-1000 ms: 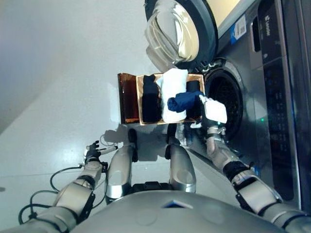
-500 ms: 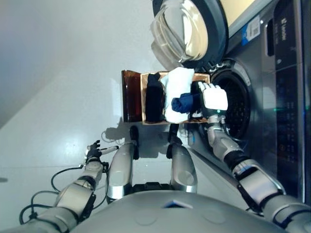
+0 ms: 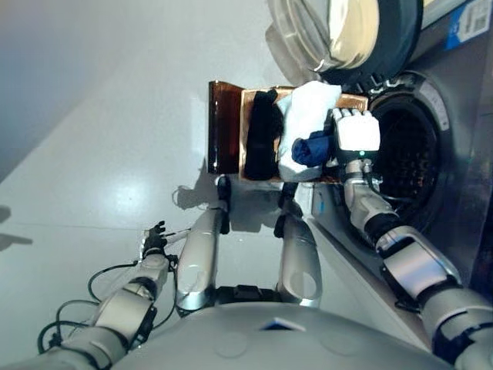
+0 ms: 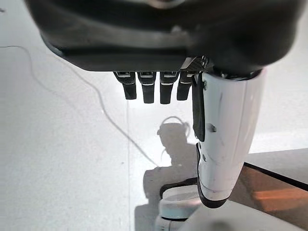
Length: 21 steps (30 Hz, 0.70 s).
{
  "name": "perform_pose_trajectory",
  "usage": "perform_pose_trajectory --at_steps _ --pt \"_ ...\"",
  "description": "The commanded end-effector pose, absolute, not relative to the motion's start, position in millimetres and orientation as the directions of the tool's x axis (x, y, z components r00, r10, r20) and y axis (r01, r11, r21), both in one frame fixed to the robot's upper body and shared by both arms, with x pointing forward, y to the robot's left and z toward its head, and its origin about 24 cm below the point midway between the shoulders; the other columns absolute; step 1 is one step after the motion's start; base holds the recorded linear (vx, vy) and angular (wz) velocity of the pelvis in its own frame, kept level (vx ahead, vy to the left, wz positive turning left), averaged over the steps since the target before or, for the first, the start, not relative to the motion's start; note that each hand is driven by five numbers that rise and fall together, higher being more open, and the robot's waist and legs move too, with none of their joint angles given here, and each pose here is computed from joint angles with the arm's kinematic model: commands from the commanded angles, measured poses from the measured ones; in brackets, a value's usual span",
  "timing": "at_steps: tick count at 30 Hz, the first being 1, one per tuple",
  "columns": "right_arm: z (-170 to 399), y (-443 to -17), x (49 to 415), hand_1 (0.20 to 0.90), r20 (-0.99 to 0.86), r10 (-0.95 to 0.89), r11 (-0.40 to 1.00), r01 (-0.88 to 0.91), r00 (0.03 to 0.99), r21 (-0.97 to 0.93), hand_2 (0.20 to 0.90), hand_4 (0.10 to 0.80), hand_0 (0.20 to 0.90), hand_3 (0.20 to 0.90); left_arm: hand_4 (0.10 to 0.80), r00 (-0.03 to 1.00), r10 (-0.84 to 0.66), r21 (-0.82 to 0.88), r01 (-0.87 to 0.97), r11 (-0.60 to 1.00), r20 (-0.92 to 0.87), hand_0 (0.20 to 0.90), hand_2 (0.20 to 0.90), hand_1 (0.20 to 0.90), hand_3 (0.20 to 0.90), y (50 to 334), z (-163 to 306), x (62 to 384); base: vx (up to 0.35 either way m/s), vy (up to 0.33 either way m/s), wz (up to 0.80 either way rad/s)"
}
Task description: Pick up the clothes and place them into the washing machine
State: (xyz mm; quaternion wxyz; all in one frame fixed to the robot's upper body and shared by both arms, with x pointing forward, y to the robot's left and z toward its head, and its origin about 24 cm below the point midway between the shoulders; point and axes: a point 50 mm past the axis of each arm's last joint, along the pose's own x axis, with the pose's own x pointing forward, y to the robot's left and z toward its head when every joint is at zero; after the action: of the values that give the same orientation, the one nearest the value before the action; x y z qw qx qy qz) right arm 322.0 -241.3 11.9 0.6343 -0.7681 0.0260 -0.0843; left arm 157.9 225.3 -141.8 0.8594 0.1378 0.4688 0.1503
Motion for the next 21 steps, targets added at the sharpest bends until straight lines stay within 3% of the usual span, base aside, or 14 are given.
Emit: perform_pose_trajectory --at_steps 1,14,21 --pt "46.9 -264.9 333.7 0.9 0.229 -0.156 -0.306 0.173 0.961 -0.936 0.9 0.8 0.9 0.9 0.8 0.437 0.448 0.432 -0.143 0.891 -0.78 0.9 0.9 0.9 0.9 243.0 -146.8 133.4 -0.011 -0.01 0.06" --pt "42.6 -289.1 325.3 0.9 0.188 -0.235 -0.357 0.096 0.953 -0.929 0.9 0.8 0.9 0.9 0.8 0.446 0.435 0.422 -0.133 0.897 -0.782 0.9 0.9 0.9 0.9 244.0 -145.1 138.7 0.0 -0.007 0.0" --pt "27.0 -292.4 319.0 0.9 0.103 -0.298 -0.318 0.003 0.949 -0.948 0.9 0.8 0.9 0.9 0.8 0.426 0.431 0.421 -0.123 0.899 -0.795 0.9 0.9 0.9 0.9 244.5 -146.4 135.7 0.032 -0.008 -0.02"
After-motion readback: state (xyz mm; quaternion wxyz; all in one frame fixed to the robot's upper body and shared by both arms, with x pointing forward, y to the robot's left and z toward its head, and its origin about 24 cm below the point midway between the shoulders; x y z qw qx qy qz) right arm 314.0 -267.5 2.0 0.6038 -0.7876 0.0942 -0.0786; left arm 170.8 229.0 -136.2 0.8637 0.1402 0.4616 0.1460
